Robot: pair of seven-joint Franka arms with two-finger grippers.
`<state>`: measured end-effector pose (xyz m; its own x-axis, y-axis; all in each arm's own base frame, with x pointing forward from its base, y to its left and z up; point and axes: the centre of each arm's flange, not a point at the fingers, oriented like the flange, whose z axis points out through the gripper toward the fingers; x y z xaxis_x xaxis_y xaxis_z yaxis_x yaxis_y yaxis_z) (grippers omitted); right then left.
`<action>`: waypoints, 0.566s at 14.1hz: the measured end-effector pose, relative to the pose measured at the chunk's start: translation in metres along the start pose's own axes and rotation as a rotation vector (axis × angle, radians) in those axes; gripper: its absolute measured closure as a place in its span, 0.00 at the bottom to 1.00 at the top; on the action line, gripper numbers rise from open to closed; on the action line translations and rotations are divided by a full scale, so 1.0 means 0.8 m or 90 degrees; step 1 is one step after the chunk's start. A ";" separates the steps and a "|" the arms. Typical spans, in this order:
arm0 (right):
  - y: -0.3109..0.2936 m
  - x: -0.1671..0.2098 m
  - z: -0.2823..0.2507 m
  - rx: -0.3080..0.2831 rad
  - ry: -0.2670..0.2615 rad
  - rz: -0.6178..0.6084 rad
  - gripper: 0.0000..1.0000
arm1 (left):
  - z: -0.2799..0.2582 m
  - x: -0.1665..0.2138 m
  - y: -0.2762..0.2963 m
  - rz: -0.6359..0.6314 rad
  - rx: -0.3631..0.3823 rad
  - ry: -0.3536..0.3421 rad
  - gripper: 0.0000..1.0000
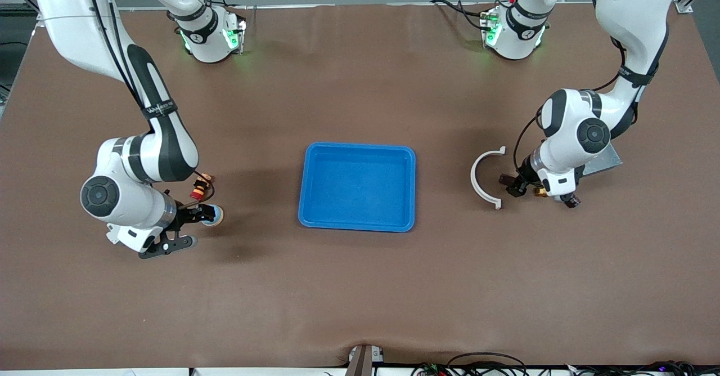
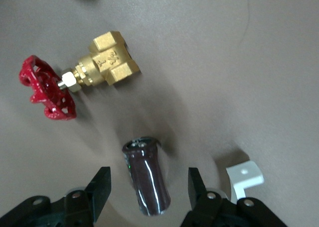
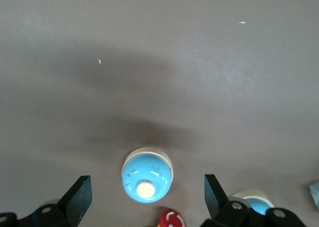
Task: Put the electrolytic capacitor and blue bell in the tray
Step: 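Grasp the brown capacitor with the left gripper while the right gripper grasps a bell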
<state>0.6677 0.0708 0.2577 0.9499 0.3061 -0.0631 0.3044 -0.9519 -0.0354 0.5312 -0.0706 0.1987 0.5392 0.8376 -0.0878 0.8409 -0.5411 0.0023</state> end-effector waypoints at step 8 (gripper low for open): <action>-0.002 -0.011 0.043 0.006 -0.023 -0.087 0.00 | 0.020 0.013 -0.008 -0.015 0.005 -0.009 0.68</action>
<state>0.6569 0.0701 0.2243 0.8961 0.4339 -0.0935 0.4305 -0.9009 -0.0548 0.5304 -0.0594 0.1819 0.5180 0.8493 -0.1022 0.8533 -0.5214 -0.0079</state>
